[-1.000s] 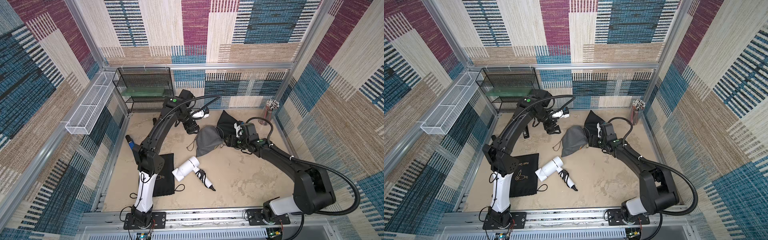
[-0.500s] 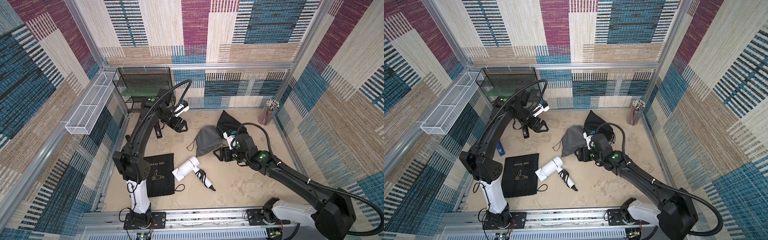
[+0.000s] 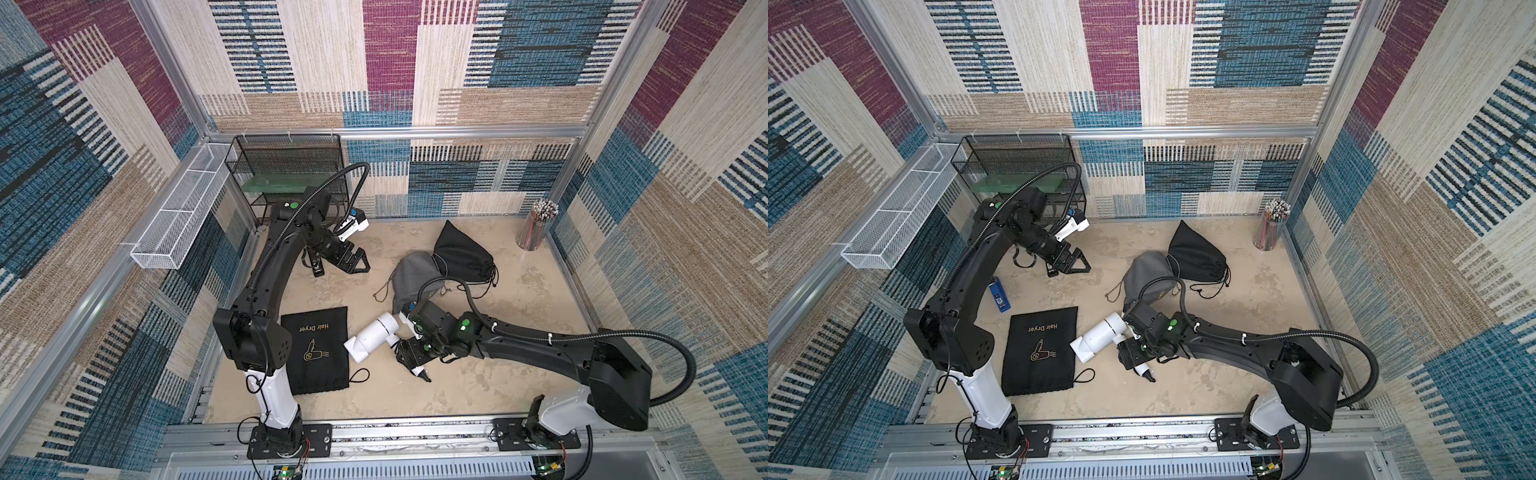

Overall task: Pack away hair dryers
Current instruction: Pick up the hair dryer from the center of the board.

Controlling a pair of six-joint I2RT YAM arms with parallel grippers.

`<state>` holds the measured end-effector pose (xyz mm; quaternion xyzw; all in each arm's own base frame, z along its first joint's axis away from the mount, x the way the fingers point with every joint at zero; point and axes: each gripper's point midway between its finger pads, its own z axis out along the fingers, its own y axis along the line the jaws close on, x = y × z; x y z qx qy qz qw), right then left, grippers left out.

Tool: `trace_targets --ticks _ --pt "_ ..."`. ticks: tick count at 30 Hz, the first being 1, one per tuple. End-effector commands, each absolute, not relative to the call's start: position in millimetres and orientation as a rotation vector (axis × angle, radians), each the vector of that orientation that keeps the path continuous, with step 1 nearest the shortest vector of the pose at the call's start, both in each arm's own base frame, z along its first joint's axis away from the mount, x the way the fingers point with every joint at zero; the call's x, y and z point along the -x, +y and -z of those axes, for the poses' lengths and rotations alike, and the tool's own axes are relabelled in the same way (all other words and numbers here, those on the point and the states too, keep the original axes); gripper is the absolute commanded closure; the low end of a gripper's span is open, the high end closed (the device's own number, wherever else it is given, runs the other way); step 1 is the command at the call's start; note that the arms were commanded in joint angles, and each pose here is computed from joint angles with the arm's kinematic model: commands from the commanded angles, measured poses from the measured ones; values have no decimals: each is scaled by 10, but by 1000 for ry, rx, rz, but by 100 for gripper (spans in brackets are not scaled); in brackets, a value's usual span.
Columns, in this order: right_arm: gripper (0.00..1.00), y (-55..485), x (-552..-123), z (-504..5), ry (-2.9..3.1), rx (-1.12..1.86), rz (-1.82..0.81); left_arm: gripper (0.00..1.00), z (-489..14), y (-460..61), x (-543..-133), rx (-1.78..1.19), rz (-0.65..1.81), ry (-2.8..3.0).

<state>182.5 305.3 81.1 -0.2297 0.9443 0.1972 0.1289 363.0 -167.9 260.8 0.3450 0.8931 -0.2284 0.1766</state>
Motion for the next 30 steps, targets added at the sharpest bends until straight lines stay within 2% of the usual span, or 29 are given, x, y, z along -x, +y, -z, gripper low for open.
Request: trace_targets --ticks 1,4,8,17,30 --pt "20 3011 -1774 -647 2799 724 -491 3 -2621 -1688 -3601 -1047 640 2491" --pt "19 2992 -1832 -519 2815 715 -408 3 -2618 -1690 -3555 -1061 647 2485" --pt "20 3107 -1857 -429 2804 748 -424 3 -2625 -1699 -3504 -1077 659 2476" --pt "30 3107 -1957 -191 2817 763 -289 3 -2618 -1742 -3434 -1100 682 2467" --pt "74 2931 -1948 -57 2809 747 -116 3 -2729 -1898 -3330 -1160 680 2417"
